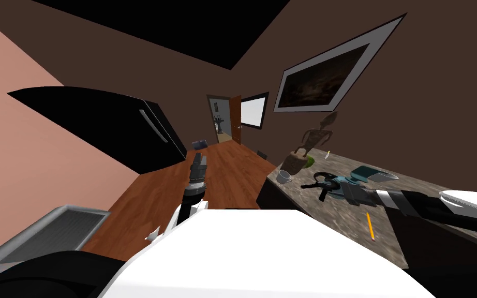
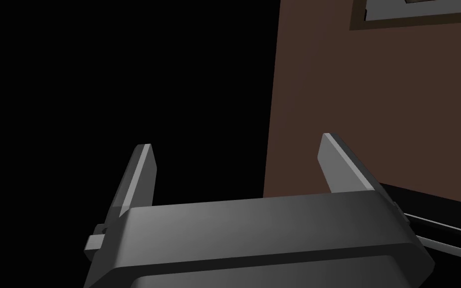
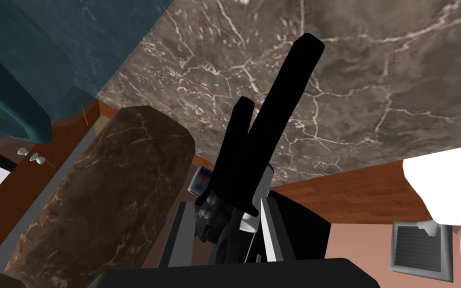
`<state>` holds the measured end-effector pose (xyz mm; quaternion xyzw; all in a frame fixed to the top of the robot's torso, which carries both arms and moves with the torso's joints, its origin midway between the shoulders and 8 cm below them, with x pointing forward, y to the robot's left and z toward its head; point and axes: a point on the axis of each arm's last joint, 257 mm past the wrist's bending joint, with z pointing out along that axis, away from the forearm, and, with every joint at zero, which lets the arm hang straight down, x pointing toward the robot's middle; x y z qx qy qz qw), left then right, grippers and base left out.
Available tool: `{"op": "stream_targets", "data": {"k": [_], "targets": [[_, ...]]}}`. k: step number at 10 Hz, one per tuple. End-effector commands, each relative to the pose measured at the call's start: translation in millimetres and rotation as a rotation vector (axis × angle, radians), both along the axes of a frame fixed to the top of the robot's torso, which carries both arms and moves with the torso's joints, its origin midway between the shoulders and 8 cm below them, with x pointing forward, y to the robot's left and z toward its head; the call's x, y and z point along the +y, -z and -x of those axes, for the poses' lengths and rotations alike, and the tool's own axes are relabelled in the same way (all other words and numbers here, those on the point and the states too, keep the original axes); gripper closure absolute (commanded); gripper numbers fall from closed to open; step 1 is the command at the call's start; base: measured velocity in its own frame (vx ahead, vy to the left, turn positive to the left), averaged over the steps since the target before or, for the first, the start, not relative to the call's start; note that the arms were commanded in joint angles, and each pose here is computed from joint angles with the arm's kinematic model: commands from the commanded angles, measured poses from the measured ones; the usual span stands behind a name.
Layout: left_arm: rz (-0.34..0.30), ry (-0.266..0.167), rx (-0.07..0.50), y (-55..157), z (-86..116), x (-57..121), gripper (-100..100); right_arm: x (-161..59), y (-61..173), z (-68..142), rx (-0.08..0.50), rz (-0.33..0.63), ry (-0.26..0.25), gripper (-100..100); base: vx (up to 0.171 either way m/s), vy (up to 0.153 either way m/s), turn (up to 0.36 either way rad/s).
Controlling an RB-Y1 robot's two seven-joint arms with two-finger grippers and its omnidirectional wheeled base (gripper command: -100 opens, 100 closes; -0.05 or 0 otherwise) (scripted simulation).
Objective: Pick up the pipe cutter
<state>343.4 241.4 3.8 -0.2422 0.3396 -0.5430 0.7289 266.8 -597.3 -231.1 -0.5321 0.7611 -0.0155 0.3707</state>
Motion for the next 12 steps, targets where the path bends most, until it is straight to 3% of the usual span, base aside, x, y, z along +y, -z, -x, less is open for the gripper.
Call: {"op": "stream_targets", "data": {"k": [1,3,10,11,12], "targets": [[0.000,0.000,0.000,0,0,0.0,0,5,1,-13,0.007,0.010,0.010,100,-0.199,-0.125,0.136],[0.000,0.000,0.000,0,0,0.0,0,1,1,-16,0.012,0.003,0.044,100,-0.107,-0.038,0.051],[0.000,0.000,0.000,0,0,0.0,0,17,-5,-61,0.011,0.020,0.117,100,-0.132,-0.058,0.131],[0.000,0.000,0.000,0,0,0.0,0,16,-5,-64,0.011,0.010,0.146,100,-0.144,-0.035,0.101],[0.000,0.000,0.000,0,0,0.0,0,24,-8,-74,0.002,0.020,0.139,100,-0.193,-0.054,0.119]]}}
